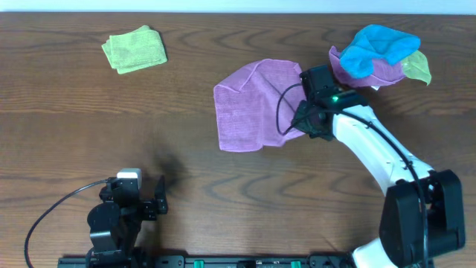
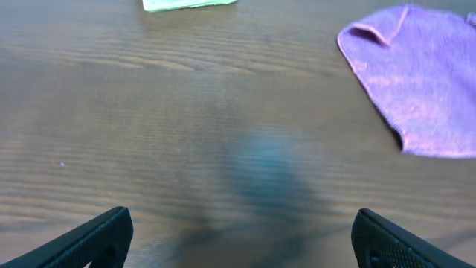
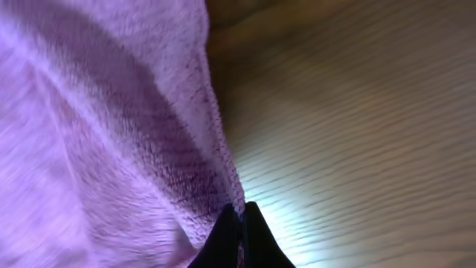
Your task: Fold the cloth
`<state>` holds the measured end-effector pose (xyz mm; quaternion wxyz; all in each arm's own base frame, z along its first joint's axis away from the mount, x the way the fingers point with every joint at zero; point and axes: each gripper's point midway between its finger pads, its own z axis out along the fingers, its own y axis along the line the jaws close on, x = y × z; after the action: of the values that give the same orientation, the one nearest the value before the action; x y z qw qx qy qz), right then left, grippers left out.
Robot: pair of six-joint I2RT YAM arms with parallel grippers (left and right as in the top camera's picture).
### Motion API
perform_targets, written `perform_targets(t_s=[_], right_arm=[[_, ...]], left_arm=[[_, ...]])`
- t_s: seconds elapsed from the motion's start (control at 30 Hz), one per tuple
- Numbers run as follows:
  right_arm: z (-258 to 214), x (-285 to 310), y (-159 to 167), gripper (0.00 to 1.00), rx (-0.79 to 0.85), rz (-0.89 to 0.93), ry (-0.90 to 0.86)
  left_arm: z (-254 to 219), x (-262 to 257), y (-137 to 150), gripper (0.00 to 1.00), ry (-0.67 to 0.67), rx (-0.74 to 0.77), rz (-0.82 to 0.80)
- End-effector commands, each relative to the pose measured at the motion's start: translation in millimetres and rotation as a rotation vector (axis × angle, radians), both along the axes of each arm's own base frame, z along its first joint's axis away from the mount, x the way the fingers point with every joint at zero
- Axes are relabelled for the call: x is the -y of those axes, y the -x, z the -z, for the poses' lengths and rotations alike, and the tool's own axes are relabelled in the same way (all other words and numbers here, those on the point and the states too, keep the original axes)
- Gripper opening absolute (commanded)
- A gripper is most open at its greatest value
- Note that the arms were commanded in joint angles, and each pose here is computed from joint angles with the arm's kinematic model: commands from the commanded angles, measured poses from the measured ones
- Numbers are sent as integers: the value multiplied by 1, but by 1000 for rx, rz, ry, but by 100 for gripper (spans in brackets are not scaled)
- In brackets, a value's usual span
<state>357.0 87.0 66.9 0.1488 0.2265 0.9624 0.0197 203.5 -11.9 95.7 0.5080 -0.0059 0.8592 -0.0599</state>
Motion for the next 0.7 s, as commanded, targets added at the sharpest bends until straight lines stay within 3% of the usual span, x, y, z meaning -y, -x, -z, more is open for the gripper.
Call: perform_targets(t_s=[0.0, 0.13, 0.27, 0.4, 0.5, 0.67], right_arm=[[-8, 30, -6, 1, 37, 51, 94], [-8, 47, -7, 1, 33, 88, 105], [-6, 54, -3, 1, 7, 81, 106], [-5, 54, 1, 1, -12, 79, 107], [-5, 54, 1, 1, -10, 79, 107], [-5, 52, 0, 1, -10, 77, 97]], left_arm=[[-1, 13, 0, 95, 169, -10, -3], [-6, 38, 5, 95, 327, -33, 80], [-7, 41, 5, 95, 375, -40, 74], [-8, 43, 6, 95, 571, -90, -16], [-26, 58, 5, 95, 751, -93, 16], [-46, 71, 1, 96, 936, -127, 38]])
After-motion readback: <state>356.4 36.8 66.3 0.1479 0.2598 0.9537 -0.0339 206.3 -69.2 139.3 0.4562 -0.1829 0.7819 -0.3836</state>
